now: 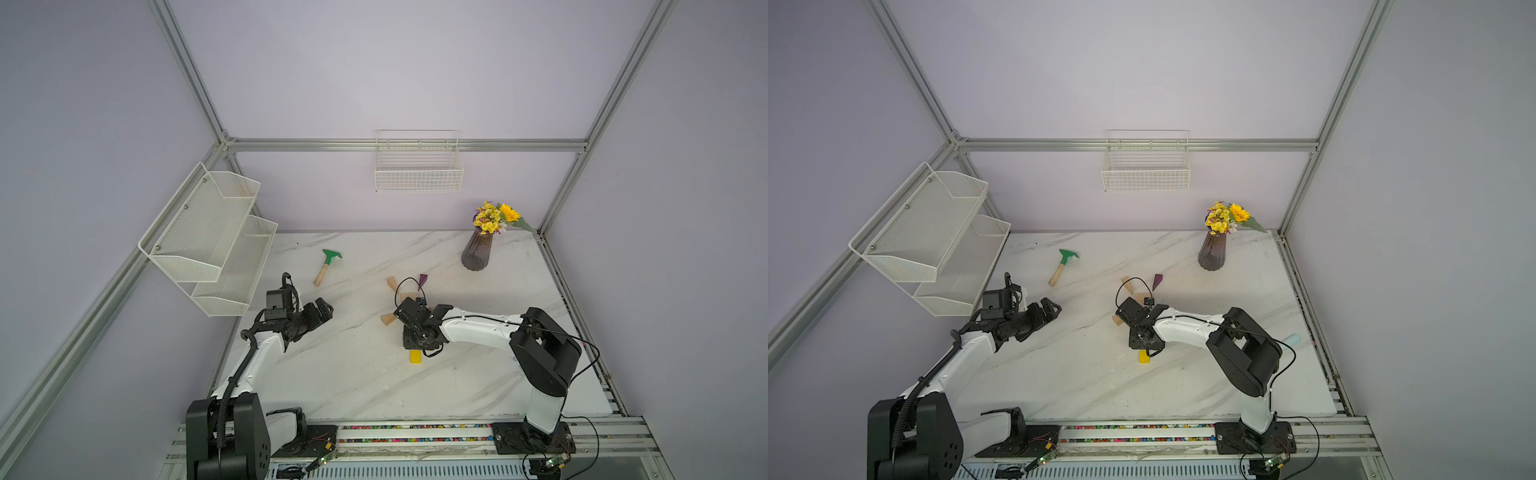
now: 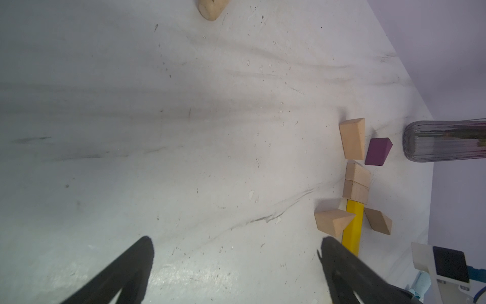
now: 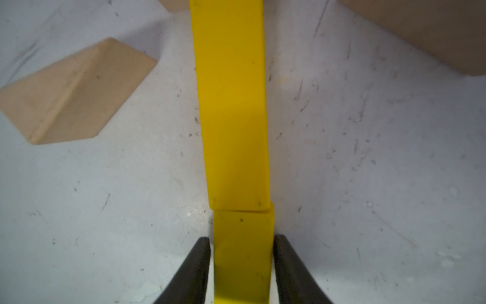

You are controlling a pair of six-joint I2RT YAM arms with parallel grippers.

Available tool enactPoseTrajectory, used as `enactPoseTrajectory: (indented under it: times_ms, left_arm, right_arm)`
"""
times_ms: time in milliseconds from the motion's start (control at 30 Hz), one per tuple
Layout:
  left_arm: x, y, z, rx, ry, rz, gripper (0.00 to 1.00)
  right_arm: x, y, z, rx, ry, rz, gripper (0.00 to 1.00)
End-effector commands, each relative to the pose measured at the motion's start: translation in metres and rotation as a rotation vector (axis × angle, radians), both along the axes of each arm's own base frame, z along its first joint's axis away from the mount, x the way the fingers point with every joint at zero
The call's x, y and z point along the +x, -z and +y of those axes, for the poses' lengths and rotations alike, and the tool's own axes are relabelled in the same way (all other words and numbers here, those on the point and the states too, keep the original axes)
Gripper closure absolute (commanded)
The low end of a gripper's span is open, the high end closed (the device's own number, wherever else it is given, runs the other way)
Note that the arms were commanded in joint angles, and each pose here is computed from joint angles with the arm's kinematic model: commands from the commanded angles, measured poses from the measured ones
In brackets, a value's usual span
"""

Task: Assemble a small pinwheel with building blocks
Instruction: Assemble the building block at the center of the board.

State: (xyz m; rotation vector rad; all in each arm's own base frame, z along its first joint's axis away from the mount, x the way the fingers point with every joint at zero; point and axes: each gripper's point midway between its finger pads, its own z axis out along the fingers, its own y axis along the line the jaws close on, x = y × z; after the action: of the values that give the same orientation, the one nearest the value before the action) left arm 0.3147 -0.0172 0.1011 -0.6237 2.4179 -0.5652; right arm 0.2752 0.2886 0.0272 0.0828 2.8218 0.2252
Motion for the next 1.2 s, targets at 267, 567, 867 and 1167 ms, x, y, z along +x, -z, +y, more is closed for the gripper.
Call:
enactPoseTrajectory:
  times_ms: [267, 567, 867, 1167]
  left_arm:
    - [0.0063, -0.0063, -0.0004, -0.002, 0.014, -0.039, 0.00]
    - [0.0061, -0.0066, -0.0007, -0.004, 0.015, -0.039, 0.00]
    - [0.0064, -0.0061, -0.0008, -0.004, 0.015, -0.038, 0.00]
    - [0.0066, -0.0062, -0.0010, -0.005, 0.016, -0.038, 0.00]
  right_arm:
    - [0.0082, -0.0111, 0.0014, 0.013, 0.005, -0.038, 0.61]
    - [0.0080, -0.0108, 0.0023, 0.015, -0.002, -0.038, 0.61]
    - [0.0086, -0.0109, 0.0026, 0.018, -0.003, -0.041, 0.64]
    - [0.0094, -0.0119, 0.0033, 0.018, -0.007, -0.045, 0.60]
